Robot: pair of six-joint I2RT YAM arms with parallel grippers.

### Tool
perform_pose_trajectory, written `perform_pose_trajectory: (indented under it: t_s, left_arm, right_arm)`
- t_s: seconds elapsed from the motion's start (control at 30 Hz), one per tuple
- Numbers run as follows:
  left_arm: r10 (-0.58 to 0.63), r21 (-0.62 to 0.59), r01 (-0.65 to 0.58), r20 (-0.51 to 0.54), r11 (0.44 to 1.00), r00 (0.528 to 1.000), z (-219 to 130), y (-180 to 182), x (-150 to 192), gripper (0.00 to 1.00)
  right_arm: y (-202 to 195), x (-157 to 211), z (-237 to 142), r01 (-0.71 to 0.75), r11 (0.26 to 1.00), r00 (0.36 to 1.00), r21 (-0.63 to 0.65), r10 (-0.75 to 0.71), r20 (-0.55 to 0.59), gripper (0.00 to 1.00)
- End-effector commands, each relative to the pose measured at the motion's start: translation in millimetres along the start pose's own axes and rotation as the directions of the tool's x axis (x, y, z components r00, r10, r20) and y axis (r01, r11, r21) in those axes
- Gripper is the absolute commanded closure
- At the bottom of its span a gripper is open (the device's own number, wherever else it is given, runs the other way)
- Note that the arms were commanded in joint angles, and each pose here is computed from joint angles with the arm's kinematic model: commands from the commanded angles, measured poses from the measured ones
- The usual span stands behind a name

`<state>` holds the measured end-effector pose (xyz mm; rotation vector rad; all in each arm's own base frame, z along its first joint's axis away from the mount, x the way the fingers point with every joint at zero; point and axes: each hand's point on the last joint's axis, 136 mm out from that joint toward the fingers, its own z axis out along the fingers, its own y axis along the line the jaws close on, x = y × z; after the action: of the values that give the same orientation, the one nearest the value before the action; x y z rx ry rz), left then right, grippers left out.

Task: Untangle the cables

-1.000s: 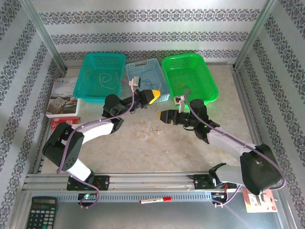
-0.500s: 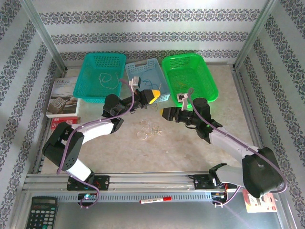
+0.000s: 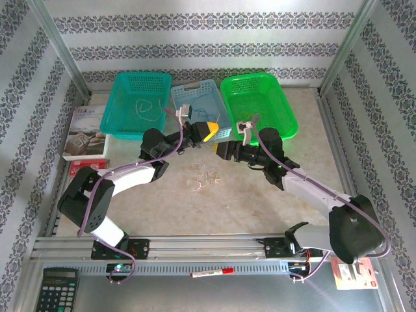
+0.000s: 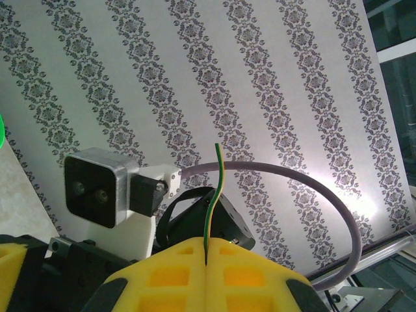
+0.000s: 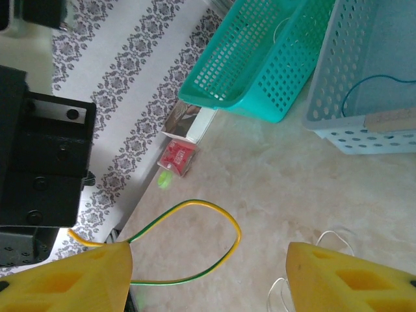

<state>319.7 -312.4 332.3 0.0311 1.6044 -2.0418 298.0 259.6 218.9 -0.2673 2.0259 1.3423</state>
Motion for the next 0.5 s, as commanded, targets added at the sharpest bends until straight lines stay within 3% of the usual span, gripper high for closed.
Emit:
perform_pose_trajectory:
  t_s: [0.0, 0.3, 0.47]
  left_arm:
    - [0.083, 0.114, -0.083, 0.001, 0.99, 0.997, 2.8, -44.3, -2.7, 1.0]
    - [0.087, 0.133, -0.085, -0.004, 0.987, 0.996, 5.9, -51.8, -0.3, 1.0]
    - [0.082, 0.136, -0.08, -0.01, 0.987, 0.997, 6.8, -51.0, 3.4, 1.0]
  right_arm:
    - [9.4, -11.2, 6.8, 0.044, 0.999, 0.999, -0.025, -0.043, 0.023, 0.36]
    - [6.5, -11.1, 22.0, 0.033, 0.999, 0.999, -0.034, -0.033, 0.007, 0.38]
    - [7.2, -17.2, 27.0, 0.026, 0.999, 1.0, -0.042, -0.026, 0.017, 0.45]
